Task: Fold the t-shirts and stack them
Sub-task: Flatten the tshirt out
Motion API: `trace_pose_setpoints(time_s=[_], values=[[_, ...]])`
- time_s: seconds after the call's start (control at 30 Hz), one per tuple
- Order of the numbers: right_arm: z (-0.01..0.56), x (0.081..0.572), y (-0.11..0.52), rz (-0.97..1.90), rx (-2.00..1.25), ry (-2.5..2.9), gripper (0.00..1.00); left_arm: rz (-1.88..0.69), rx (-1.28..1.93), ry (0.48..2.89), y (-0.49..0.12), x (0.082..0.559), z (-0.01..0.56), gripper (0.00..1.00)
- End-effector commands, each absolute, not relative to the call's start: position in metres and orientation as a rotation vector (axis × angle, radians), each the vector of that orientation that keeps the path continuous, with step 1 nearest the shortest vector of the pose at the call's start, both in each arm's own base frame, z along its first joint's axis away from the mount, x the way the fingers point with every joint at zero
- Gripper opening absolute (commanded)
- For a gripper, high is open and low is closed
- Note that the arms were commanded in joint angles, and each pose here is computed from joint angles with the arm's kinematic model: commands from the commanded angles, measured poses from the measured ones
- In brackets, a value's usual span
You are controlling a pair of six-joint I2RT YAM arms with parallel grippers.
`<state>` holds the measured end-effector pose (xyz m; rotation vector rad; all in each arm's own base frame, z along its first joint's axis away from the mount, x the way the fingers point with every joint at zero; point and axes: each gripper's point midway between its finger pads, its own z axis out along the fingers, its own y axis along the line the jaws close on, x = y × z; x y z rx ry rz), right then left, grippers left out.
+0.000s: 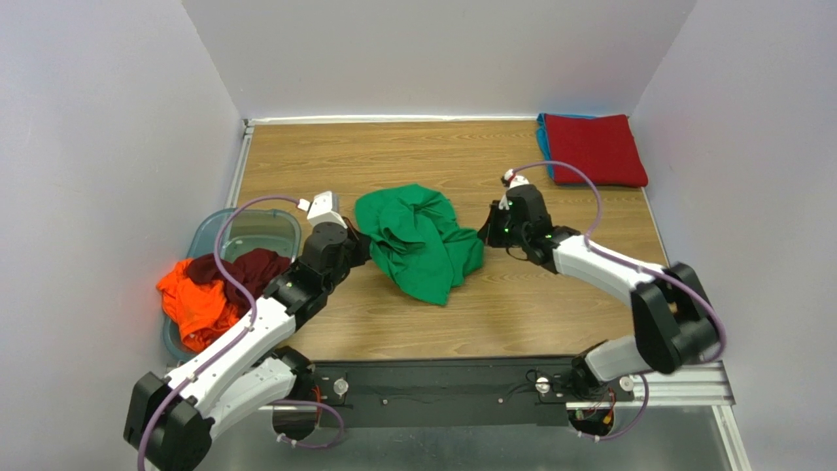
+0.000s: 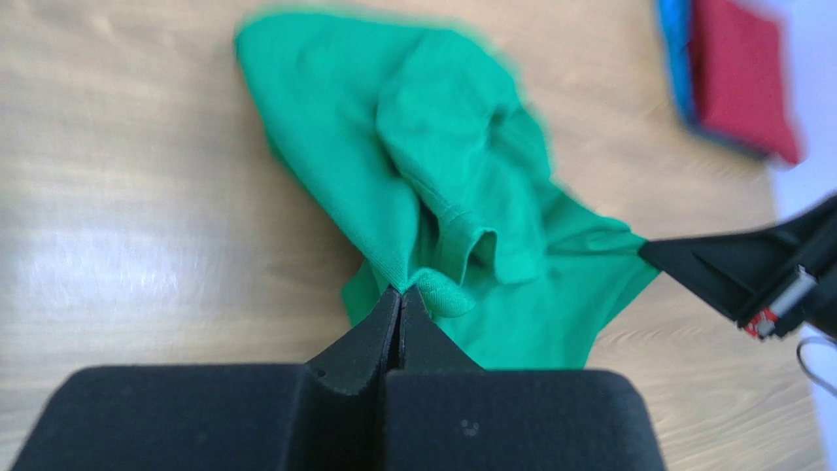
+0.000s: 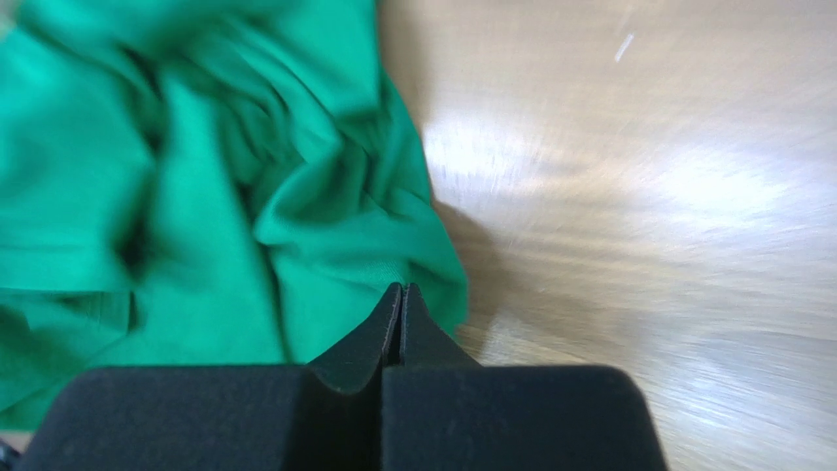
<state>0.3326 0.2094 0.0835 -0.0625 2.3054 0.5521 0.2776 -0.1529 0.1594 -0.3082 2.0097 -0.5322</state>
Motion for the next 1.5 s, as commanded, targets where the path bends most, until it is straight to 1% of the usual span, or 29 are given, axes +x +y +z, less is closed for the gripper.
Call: trace_pose_setpoints(time_s=[0.0,0.03,0.2,0.3,0.33,0.47,0.6,0.77,0.9,1.0,1.03,1.1,1.2,1.23,1.27,1.3,1.33,1.37,1.4,1.43,1.47], values=[[0.167,0.355,0.185,0.42,-0.004,2.075,0.01,-0.535,-0.36,1.806,-0.139,0.29,0.235,0.0],[0.181,0.355,0.182,0.414,0.002,2.041,0.01,-0.55,-0.359,1.764,-0.136,0.288,0.252,0.0],[0.29,0.343,0.155,0.39,0.042,1.786,0.01,-0.595,-0.399,1.536,-0.116,0.279,0.343,0.0],[0.355,0.329,0.138,0.389,0.067,1.65,0.01,-0.665,-0.392,1.343,-0.101,0.259,0.421,0.0],[0.381,0.324,0.134,0.399,0.075,1.593,0.01,-0.687,-0.385,1.297,-0.098,0.252,0.438,0.0],[0.449,0.297,0.109,0.375,0.086,1.44,0.01,-0.758,-0.299,1.134,-0.09,0.219,0.509,0.0],[0.493,0.272,0.084,0.348,0.124,1.344,0.01,-0.777,-0.329,1.063,-0.075,0.203,0.533,0.0],[0.511,0.245,0.052,0.293,0.199,1.285,0.01,-0.779,-0.393,1.035,-0.057,0.189,0.53,0.0],[0.498,0.249,0.039,0.223,0.266,1.313,0.01,-0.739,-0.455,1.131,-0.06,0.208,0.504,0.0],[0.472,0.264,0.034,0.143,0.316,1.373,0.01,-0.69,-0.501,1.26,-0.075,0.239,0.469,0.0],[0.451,0.275,0.032,0.082,0.344,1.421,0.01,-0.653,-0.514,1.332,-0.085,0.257,0.444,0.0],[0.422,0.289,0.033,0.023,0.366,1.482,0.01,-0.607,-0.58,1.415,-0.091,0.277,0.408,0.0],[0.352,0.322,0.042,-0.1,0.392,1.632,0.01,-0.455,-0.628,1.589,-0.101,0.318,0.332,0.0],[0.314,0.338,0.041,-0.18,0.388,1.716,0.01,-0.391,-0.618,1.681,-0.107,0.337,0.294,0.0],[0.292,0.349,0.041,-0.204,0.386,1.77,0.01,-0.384,-0.605,1.743,-0.109,0.347,0.273,0.0],[0.27,0.36,0.04,-0.201,0.387,1.826,0.01,-0.337,-0.638,1.776,-0.094,0.361,0.253,0.0],[0.221,0.383,0.043,-0.17,0.344,1.973,0.01,-0.279,-0.639,1.865,-0.092,0.379,0.216,0.0],[0.199,0.393,0.043,-0.155,0.341,2.037,0.01,-0.302,-0.616,1.924,-0.096,0.387,0.202,0.0],[0.181,0.401,0.04,-0.156,0.366,2.083,0.04,-0.289,-0.599,1.962,-0.096,0.396,0.191,0.17],[0.14,0.41,0.032,-0.232,0.377,2.176,0.12,-0.271,-0.555,2.015,-0.1,0.41,0.179,0.36],[0.131,0.415,0.029,-0.258,0.382,2.192,0.23,-0.275,-0.534,2.035,-0.104,0.415,0.175,0.51]])
